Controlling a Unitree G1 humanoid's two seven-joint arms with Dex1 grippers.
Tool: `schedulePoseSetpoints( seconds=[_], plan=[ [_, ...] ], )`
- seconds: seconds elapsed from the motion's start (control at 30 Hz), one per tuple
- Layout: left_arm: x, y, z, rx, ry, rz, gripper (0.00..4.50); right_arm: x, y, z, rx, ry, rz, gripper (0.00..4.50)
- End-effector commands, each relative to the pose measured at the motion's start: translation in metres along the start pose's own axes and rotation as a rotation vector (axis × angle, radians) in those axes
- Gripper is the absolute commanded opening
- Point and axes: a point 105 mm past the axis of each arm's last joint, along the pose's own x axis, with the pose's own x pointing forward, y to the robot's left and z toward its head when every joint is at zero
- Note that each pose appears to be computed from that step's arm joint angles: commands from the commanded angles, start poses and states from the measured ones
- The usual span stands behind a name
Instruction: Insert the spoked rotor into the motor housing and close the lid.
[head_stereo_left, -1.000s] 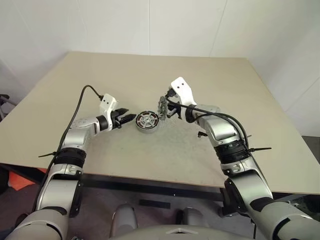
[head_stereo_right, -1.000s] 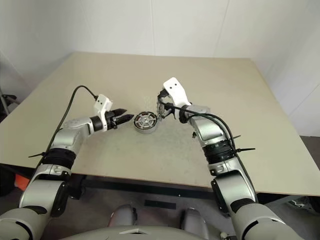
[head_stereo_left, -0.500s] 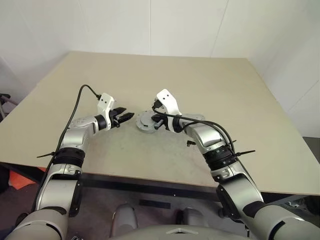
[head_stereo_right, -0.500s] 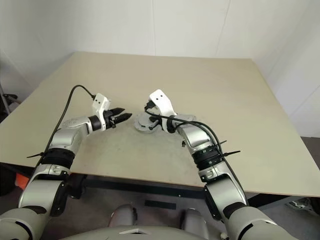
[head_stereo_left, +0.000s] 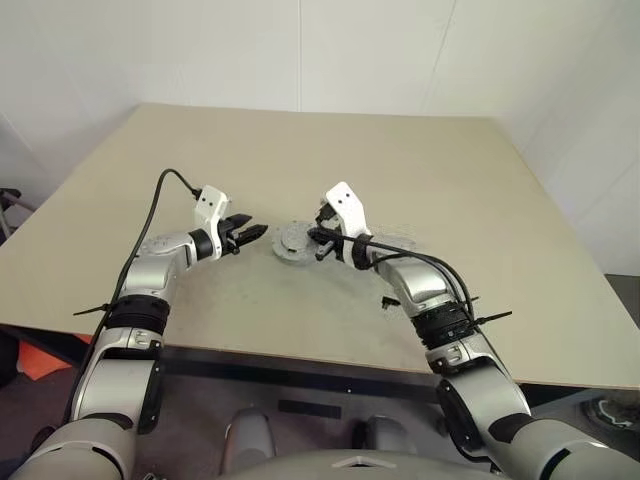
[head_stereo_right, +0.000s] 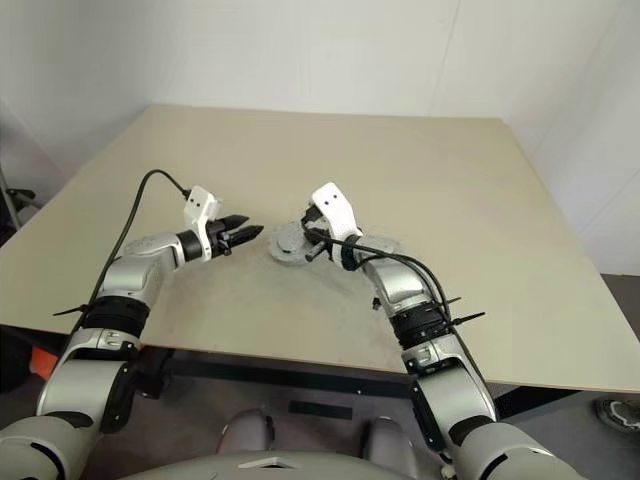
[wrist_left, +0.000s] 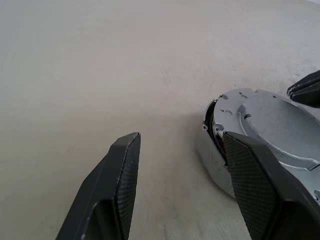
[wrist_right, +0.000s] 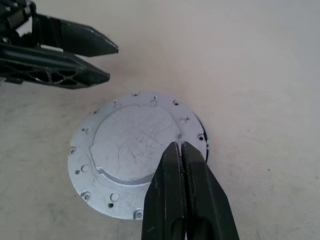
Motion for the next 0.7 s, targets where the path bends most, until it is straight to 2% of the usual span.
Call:
schedulePoseSetpoints(
  seconds=[0.03,0.1,0.4,0.7],
  plan=[
    [0.002,-0.004,0.018,0.037,-0.042,-0.025,2.77,-0.006,0.008,0.031,-0.054,-0.111,0.063,0.40],
    [0.004,-0.008,0.016,0.035,-0.041,-0.040,2.77,-0.006,0.013,0.025,-0.072,-0.096,0.091,0.93],
    [0.002,-0.010,0.013,0.027,-0.038,-0.052,2.77,0.004,0.025,0.008,-0.089,-0.039,0.123,4.06],
    [0.001,-0.010,0.013,0.024,-0.035,-0.056,2.77,0.017,0.023,0.002,-0.061,-0.026,0.115,4.06]
  ],
)
